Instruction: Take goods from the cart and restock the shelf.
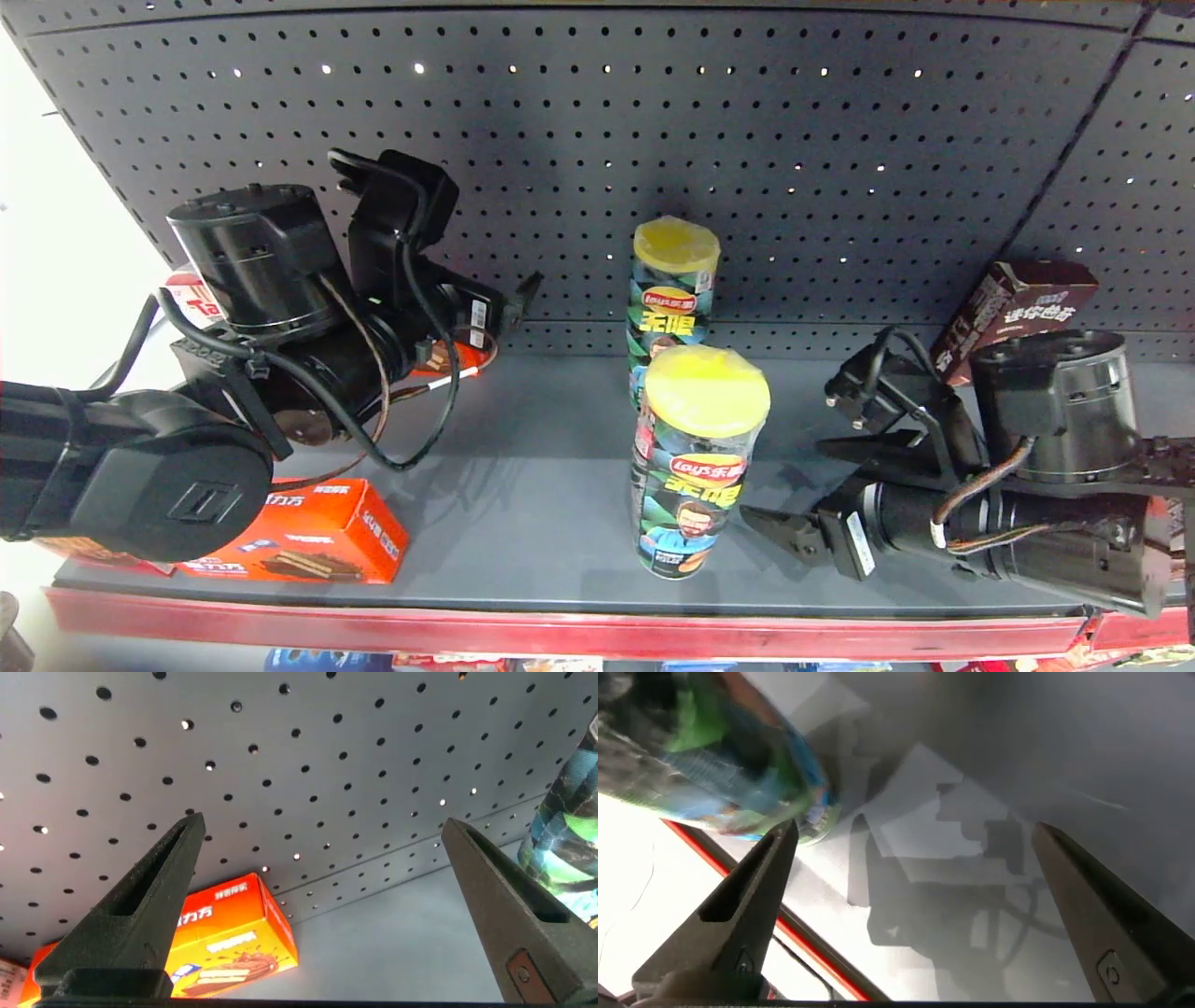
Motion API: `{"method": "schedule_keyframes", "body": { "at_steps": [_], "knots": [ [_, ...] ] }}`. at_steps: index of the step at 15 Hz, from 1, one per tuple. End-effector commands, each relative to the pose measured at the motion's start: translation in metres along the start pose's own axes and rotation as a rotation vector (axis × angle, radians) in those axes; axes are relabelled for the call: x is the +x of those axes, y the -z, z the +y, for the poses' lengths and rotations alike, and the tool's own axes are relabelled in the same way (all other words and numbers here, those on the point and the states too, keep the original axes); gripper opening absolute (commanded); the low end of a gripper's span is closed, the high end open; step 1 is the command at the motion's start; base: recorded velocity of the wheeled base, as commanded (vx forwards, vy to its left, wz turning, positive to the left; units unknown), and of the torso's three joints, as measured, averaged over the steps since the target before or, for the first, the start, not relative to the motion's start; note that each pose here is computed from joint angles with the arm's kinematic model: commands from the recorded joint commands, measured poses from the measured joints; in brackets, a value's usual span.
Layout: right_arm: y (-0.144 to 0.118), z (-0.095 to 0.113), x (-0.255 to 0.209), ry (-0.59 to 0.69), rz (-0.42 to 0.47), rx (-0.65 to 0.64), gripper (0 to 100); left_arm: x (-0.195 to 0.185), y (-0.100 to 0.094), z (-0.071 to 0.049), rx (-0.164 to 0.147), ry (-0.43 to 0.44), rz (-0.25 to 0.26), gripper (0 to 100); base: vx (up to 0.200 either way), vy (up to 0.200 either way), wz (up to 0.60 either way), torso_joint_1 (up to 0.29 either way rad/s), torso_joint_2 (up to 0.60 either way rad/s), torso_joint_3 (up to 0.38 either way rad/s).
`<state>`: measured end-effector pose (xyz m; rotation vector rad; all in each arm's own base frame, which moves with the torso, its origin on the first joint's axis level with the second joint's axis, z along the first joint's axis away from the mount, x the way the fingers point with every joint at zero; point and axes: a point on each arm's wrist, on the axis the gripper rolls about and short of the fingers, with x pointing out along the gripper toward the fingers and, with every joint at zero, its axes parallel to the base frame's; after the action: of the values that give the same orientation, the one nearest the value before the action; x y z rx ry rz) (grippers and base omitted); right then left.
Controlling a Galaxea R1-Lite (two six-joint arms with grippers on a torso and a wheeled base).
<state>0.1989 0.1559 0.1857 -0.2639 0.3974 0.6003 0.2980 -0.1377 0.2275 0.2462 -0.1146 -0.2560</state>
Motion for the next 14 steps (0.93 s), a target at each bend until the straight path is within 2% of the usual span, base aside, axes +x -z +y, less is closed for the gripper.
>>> {"method": "schedule_keyframes", "body": {
  "at_steps": [1,2,4,7,9,10,12,14],
  "knots": [
    [-0.006,-0.020,-0.045,0.079,-0.118,0.037,100,-0.029,-0.015,0.009,0.001,-0.007,-0.029,100,0.000,0.000,0.00,0.000,0.00,0.000],
    [-0.006,-0.028,-0.073,0.122,-0.191,0.054,100,-0.048,-0.026,0.016,-0.003,-0.013,-0.050,100,0.000,0.000,0.00,0.000,0.00,0.000],
    [0.006,-0.038,-0.122,0.220,-0.300,0.083,100,-0.085,-0.039,0.025,-0.005,-0.014,-0.059,100,0.000,0.000,0.00,0.000,0.00,0.000],
    [0.061,-0.027,-0.178,0.308,-0.404,0.092,100,-0.145,-0.041,0.033,-0.011,-0.008,-0.111,100,0.000,0.000,0.00,0.000,0.00,0.000],
    [0.081,-0.021,-0.190,0.311,-0.434,0.090,100,-0.164,-0.041,0.034,-0.019,0.007,-0.138,100,0.000,0.000,0.00,0.000,0.00,0.000],
    [0.110,-0.012,-0.203,0.319,-0.488,0.089,100,-0.193,-0.034,0.035,-0.028,0.024,-0.164,100,0.000,0.000,0.00,0.000,0.00,0.000],
    [0.126,-0.007,-0.212,0.332,-0.548,0.088,100,-0.221,-0.026,0.037,-0.040,0.039,-0.202,100,0.000,0.000,0.00,0.000,0.00,0.000],
    [0.148,-0.002,-0.214,0.368,-0.548,0.098,100,-0.249,-0.004,0.038,-0.043,0.058,-0.210,100,0.000,0.000,0.00,0.000,0.00,0.000]
  ]
}}
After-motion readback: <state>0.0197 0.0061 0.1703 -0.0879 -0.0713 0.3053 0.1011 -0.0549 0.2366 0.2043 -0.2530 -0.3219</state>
